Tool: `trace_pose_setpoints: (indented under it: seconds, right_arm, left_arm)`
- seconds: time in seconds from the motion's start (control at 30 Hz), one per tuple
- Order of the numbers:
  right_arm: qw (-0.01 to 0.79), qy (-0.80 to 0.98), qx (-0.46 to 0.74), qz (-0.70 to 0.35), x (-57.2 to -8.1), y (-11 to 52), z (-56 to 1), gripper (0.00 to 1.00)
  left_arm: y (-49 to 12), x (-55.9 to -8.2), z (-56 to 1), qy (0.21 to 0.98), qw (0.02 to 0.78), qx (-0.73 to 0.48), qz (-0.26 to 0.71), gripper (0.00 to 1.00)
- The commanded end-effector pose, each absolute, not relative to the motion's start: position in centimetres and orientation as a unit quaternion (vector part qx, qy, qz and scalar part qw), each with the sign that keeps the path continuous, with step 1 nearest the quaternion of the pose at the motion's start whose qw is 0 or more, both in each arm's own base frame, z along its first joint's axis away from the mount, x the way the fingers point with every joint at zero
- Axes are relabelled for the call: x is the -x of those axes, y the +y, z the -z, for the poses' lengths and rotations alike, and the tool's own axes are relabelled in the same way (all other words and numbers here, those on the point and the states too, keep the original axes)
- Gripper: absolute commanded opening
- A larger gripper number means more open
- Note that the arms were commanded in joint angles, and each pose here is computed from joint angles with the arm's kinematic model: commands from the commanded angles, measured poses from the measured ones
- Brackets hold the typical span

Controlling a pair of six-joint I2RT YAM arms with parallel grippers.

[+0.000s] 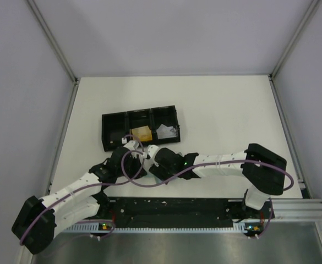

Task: Take the credit cards out of the card holder
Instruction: Remove the credit card from the card holder.

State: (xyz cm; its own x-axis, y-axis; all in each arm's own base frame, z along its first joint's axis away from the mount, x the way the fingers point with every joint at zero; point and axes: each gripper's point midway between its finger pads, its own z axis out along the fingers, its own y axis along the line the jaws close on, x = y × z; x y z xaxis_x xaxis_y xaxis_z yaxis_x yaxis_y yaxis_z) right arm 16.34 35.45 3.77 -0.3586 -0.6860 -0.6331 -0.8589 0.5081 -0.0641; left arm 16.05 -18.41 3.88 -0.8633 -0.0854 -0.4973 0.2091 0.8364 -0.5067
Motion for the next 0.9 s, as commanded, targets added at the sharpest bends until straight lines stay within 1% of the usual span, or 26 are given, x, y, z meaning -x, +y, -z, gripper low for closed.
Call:
trace_pose_setpoints:
  seconds: [0.0,0.23,0.33,0.47,0.53,0.6,0.7,0.77,0.87]
  right_arm:
    - [0.330,0.802,0.479,-0.135,-17.1,36.9,-4.5,0.63]
    - [0.350,0.821,0.448,-0.056,-19.2,34.1,-3.9,0.62]
    - [0.362,0.829,0.425,-0.037,-20.2,32.9,-4.3,0.58]
    - [0.366,0.838,0.404,-0.025,-21.1,31.4,-4.4,0.49]
    - [0.366,0.840,0.400,-0.024,-21.4,31.2,-4.4,0.48]
    - [0.364,0.839,0.402,-0.037,-21.1,31.4,-4.8,0.47]
    - [0.365,0.829,0.413,-0.089,-19.7,33.0,-6.5,0.47]
    - [0.377,0.808,0.431,-0.138,-18.6,34.7,-8.3,0.49]
    - [0.376,0.780,0.460,-0.196,-16.8,36.6,-9.4,0.53]
  left_arm:
    - [-18.8,-16.5,-4.6,0.916,0.273,-0.040,0.293,0.00]
    - [-18.3,-16.4,-4.3,0.919,0.273,-0.038,0.281,0.00]
    - [-18.1,-16.4,-4.2,0.921,0.273,-0.038,0.276,0.00]
    - [-17.9,-16.4,-4.2,0.922,0.274,-0.039,0.270,0.00]
    - [-17.9,-16.5,-4.2,0.922,0.276,-0.039,0.270,0.00]
    - [-18.0,-16.5,-4.3,0.921,0.276,-0.038,0.272,0.00]
    - [-18.1,-16.6,-4.6,0.919,0.277,-0.037,0.276,0.00]
    - [-18.4,-16.6,-4.8,0.918,0.277,-0.038,0.282,0.00]
    - [-18.4,-16.5,-4.7,0.917,0.277,-0.037,0.283,0.00]
